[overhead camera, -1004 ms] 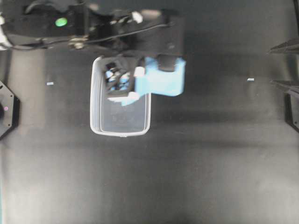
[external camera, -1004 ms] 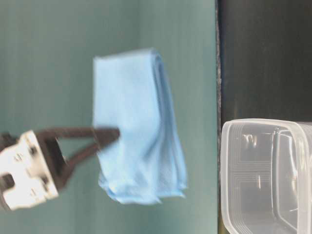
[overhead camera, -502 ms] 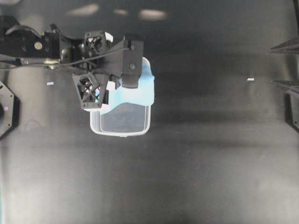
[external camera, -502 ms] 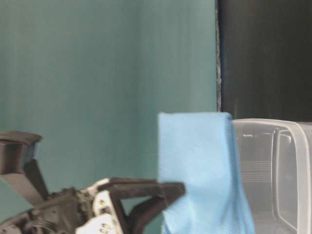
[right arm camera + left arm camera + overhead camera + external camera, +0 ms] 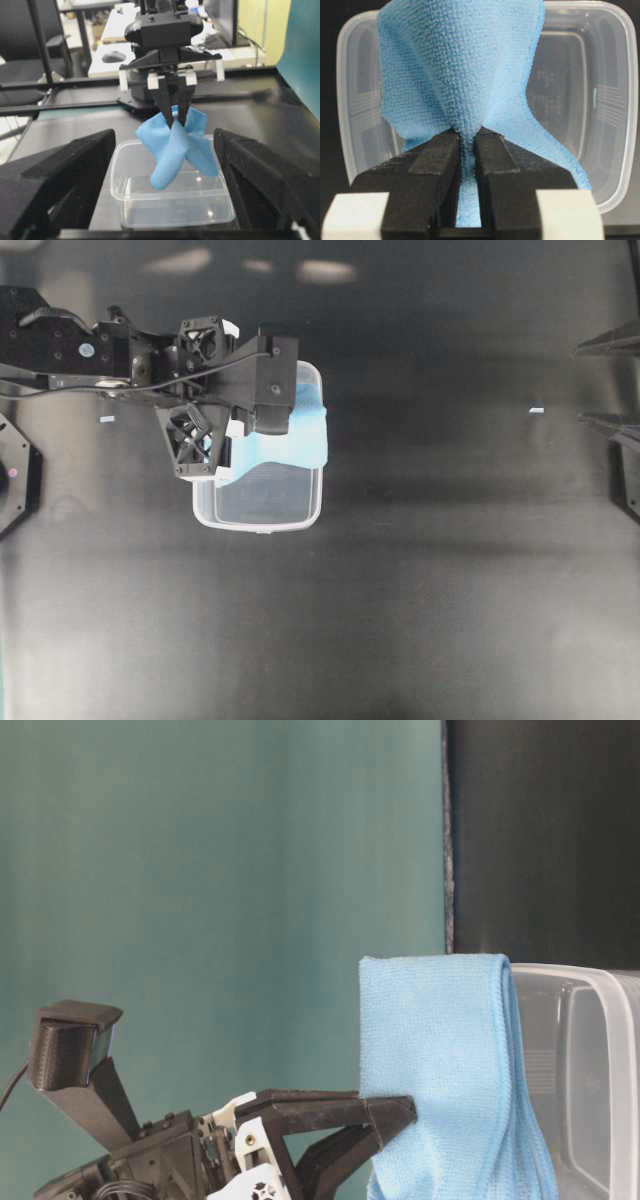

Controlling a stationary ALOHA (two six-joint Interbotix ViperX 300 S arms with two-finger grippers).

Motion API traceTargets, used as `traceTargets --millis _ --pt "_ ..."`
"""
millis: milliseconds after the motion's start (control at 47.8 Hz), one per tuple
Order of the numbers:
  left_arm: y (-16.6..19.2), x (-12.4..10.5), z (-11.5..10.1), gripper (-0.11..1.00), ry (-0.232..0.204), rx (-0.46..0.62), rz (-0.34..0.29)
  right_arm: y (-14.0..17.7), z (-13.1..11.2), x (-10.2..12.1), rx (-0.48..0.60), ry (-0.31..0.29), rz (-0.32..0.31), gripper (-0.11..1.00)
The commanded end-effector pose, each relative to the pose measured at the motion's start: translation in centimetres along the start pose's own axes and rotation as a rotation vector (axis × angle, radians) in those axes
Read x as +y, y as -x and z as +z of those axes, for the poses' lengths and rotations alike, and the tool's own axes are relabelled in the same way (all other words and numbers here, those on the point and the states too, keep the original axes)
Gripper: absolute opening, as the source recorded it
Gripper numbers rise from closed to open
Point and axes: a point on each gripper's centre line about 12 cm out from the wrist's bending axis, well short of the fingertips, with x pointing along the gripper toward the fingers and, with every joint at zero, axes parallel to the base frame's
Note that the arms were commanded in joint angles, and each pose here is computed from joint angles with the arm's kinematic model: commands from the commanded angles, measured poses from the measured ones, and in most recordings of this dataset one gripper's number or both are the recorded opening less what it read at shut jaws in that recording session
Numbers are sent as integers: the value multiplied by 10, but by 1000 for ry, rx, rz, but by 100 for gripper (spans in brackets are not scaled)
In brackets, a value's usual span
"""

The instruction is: Place the blue towel into the container with the left arm.

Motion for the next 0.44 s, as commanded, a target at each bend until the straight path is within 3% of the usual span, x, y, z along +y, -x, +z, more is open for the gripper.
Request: traceTargets --millis 0,251,335,418 --pt "1 0 0 9 1 -4 3 -1 3 0 -9 -5 0 77" --pt "0 -1 0 79 16 -12 2 0 5 0 -20 -3 1 77" --pt "10 -1 3 91 13 -35 5 1 6 0 -25 -5 1 77" --pt "31 1 8 90 10 -90 13 1 6 0 -26 -5 -1 77"
